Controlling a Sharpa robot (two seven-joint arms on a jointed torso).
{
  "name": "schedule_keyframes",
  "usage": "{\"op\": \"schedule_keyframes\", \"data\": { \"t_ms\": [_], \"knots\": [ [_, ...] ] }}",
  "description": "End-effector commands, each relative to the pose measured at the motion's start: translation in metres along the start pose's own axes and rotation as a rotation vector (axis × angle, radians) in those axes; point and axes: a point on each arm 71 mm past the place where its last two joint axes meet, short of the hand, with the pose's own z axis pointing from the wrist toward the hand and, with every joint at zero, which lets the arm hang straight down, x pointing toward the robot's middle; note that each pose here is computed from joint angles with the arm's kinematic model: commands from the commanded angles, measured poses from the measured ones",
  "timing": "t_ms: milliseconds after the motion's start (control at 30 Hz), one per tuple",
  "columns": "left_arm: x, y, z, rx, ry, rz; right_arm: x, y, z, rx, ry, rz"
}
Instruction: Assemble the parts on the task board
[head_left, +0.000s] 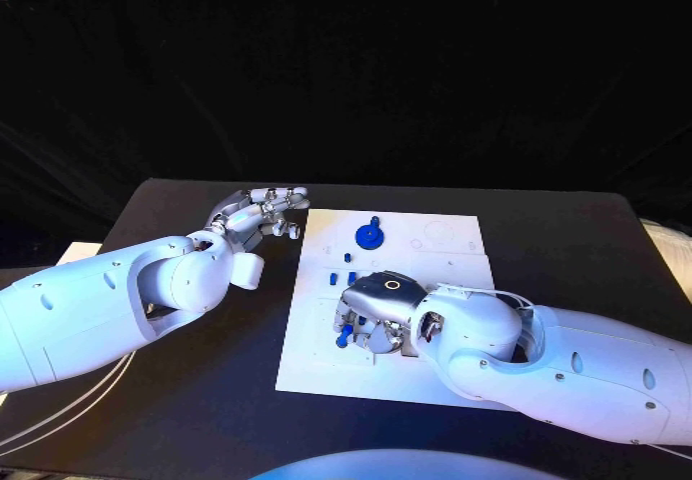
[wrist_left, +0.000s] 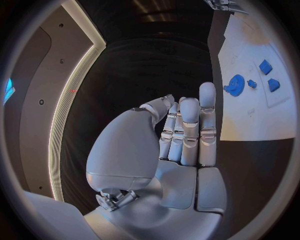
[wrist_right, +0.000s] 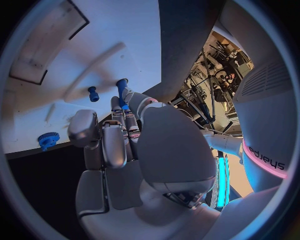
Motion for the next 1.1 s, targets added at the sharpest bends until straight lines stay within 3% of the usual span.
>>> {"op": "schedule_keyframes", "data": {
  "t_ms": [33, 333, 533, 700, 900, 1100],
  "knots": [
    [0.0024, -0.0004, 0.0001, 0.004, 0.022, -0.005, 0.001, -0.002, 0.001, 0.024, 0.008, -0.062],
    [0.0023, -0.0004, 0.0000, 0.004, 0.021, -0.005, 0.012, 0.004, 0.005, 0.008, 0.081, -0.078],
    [0.0022, -0.0004, -0.0001, 0.004, 0.021, -0.005, 0.016, 0.006, 0.007, 0.002, 0.085, -0.071],
    [0.0019, -0.0005, -0.0003, 0.004, 0.020, -0.004, 0.015, 0.004, 0.006, 0.003, 0.053, -0.056],
    [0.0017, -0.0005, -0.0004, 0.003, 0.020, -0.004, 0.009, 0.003, 0.004, 0.004, -0.022, -0.031],
    [0.0008, -0.0004, -0.0005, 0.002, 0.019, -0.004, -0.001, -0.002, -0.011, 0.005, -0.122, 0.014]
  ]
}}
